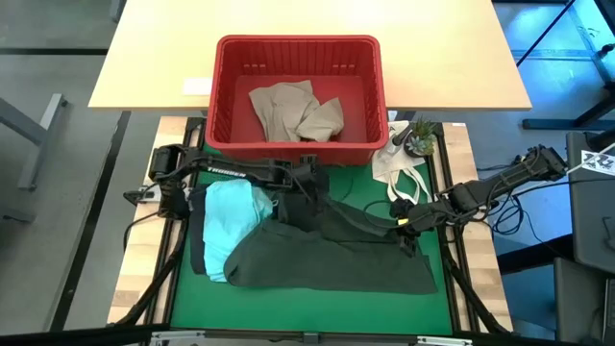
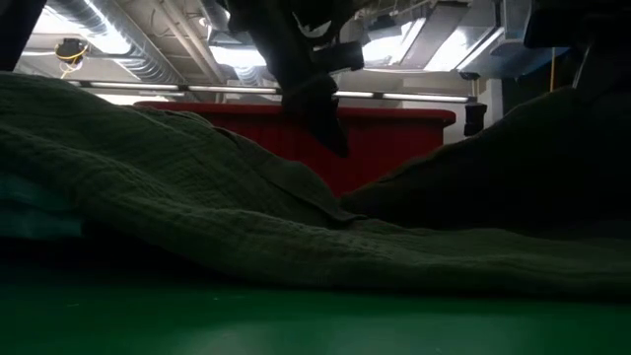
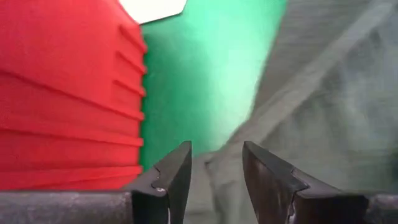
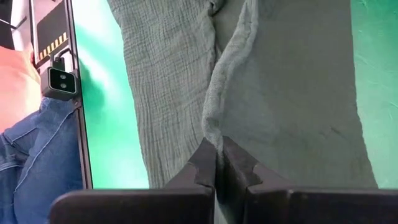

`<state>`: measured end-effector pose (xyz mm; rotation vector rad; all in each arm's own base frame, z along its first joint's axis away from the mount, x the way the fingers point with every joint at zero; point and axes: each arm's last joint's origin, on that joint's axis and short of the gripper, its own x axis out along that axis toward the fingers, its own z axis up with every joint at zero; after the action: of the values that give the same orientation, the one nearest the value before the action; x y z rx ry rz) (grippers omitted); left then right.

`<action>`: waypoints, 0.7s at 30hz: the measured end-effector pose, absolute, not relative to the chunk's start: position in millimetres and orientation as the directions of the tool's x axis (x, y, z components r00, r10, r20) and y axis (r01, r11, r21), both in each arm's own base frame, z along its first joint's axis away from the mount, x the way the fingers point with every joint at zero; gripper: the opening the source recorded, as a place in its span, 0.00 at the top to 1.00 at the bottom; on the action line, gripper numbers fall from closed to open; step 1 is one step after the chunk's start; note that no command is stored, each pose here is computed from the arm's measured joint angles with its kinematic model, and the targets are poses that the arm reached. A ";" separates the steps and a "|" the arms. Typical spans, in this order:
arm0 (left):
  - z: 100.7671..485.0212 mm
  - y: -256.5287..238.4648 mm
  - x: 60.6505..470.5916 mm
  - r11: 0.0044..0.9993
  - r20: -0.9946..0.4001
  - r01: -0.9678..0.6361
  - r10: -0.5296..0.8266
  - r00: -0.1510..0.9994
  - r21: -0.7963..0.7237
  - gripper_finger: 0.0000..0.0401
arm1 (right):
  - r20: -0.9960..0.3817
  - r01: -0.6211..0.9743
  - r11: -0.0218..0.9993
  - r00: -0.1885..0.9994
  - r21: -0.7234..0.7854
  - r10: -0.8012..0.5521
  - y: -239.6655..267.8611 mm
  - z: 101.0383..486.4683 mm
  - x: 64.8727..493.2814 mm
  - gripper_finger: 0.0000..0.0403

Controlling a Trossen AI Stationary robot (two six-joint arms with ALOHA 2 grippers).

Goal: Fold Laundry from Bin
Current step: Fold the green polo shirt from the red laundry bin

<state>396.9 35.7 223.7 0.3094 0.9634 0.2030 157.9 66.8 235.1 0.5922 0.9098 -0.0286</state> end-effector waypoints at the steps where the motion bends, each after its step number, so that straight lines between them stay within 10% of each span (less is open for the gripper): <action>1: 223.9 39.9 396.8 0.937 -0.770 -0.041 0.311 0.557 0.348 0.66 | -0.749 0.267 0.841 0.625 0.471 0.221 66.8 235.1 157.9 0.98; 21: 178.0 59.8 412.9 0.932 -0.796 -0.069 0.342 0.499 0.357 0.67 | -0.754 0.271 0.841 0.619 0.468 0.220 66.7 234.1 158.5 0.98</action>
<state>412.9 59.8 178.0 0.2952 1.0213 0.2526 158.5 66.7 234.1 0.5916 0.9171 -0.0311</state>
